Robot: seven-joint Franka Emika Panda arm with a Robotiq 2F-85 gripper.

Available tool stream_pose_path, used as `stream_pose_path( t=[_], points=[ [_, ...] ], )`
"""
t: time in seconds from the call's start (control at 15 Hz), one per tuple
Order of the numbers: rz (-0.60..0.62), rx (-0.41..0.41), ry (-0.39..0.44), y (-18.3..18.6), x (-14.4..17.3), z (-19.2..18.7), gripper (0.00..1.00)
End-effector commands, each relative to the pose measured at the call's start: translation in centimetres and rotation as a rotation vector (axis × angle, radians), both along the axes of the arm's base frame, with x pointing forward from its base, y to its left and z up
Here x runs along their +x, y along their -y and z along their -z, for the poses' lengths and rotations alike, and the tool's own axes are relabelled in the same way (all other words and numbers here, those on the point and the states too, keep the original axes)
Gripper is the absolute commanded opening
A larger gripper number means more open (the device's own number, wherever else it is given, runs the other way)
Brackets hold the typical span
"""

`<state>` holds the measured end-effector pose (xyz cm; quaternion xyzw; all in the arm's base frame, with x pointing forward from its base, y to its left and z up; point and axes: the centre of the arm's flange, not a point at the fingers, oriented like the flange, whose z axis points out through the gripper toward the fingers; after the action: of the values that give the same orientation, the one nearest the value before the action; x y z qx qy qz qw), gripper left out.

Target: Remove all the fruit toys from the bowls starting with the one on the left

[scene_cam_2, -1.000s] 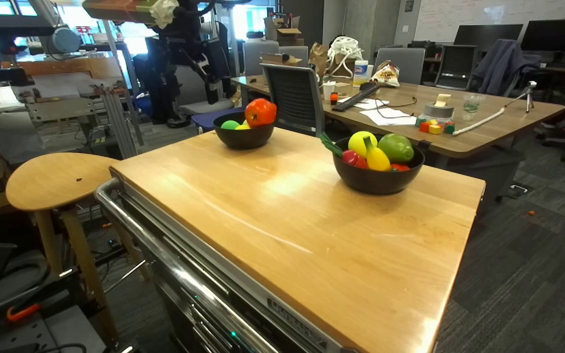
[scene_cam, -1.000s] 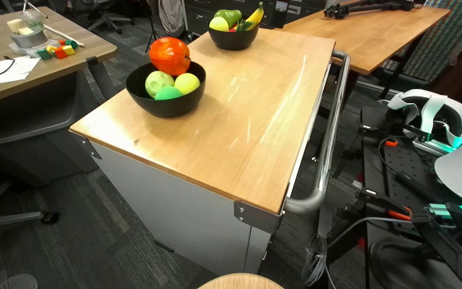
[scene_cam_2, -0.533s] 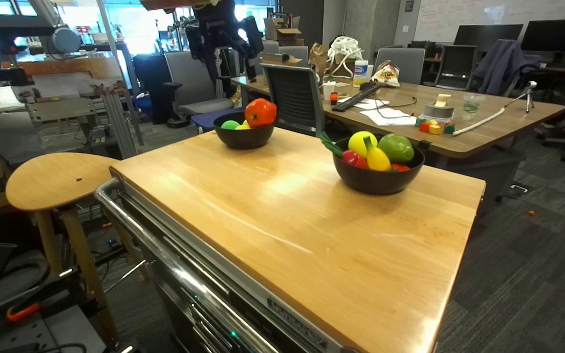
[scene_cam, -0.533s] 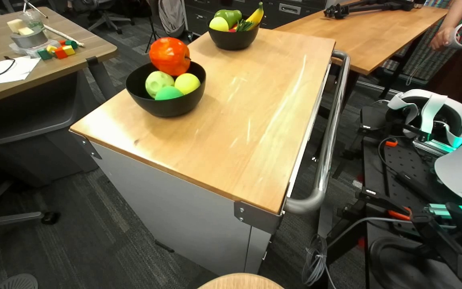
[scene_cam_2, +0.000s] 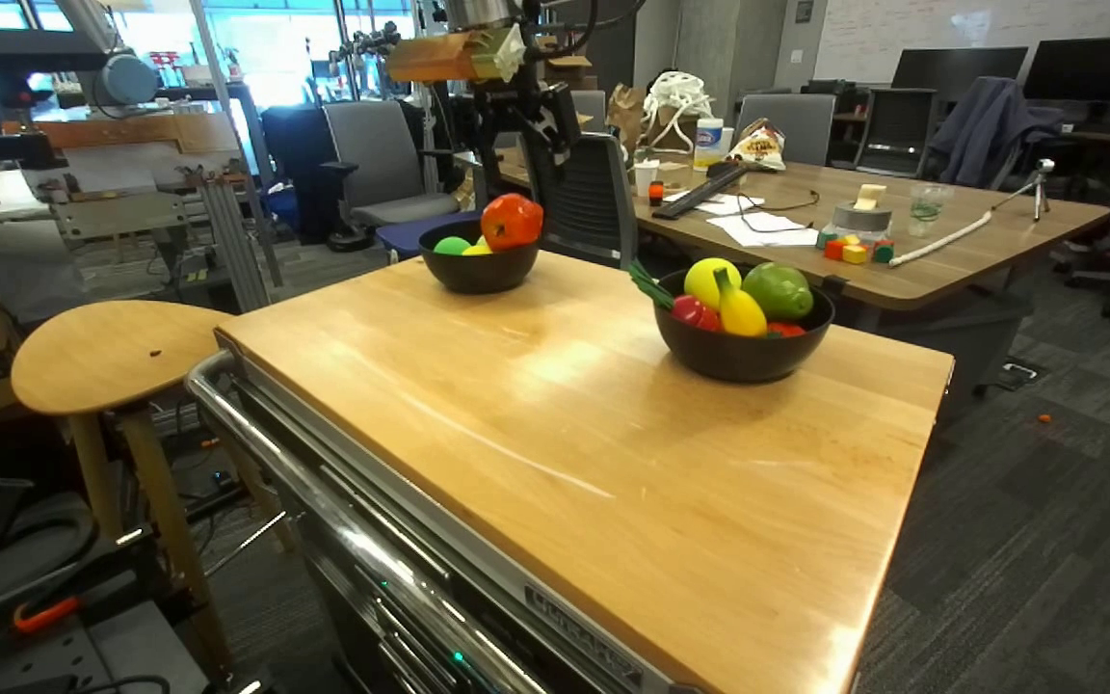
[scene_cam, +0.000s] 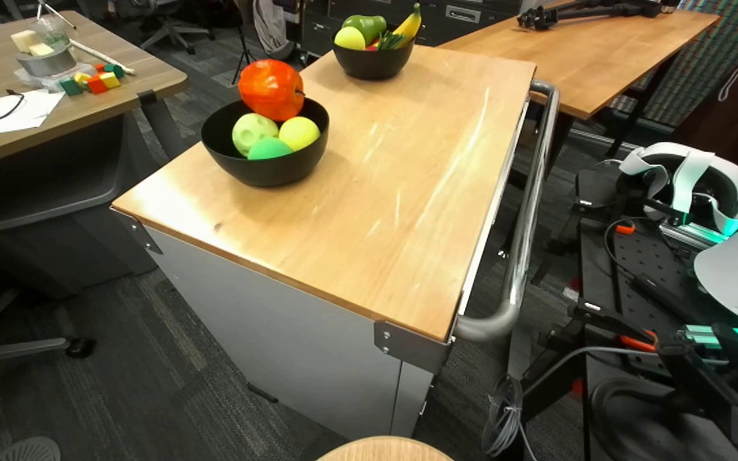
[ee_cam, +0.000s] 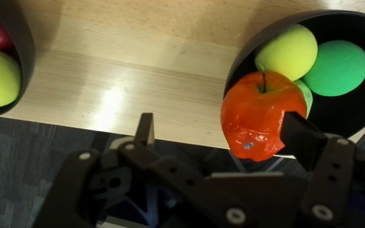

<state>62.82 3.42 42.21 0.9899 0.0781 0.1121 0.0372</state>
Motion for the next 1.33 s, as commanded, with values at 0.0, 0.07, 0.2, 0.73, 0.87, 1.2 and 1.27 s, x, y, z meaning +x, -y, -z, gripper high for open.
stream_pose_path(
  t=[0.0, 0.07, 0.2, 0.73, 0.87, 1.2, 1.27],
  points=[
    [0.001, 0.001, 0.003, 0.0, 0.1, -0.1, 1.00],
    [0.005, 0.015, 0.006, -0.1, 0.2, 0.1, 1.00],
    [0.022, 0.044, -0.008, -0.5, 1.0, 1.1, 1.00],
    [0.028, 0.049, 0.025, -2.2, 3.5, 5.1, 1.00],
    [0.023, 0.062, 0.015, -2.6, 3.4, 5.3, 1.00],
    [-0.016, 0.118, -0.029, -3.5, 1.3, 3.3, 1.00],
    [-0.034, 0.142, -0.032, -3.9, 0.7, 2.6, 1.00]
  ],
)
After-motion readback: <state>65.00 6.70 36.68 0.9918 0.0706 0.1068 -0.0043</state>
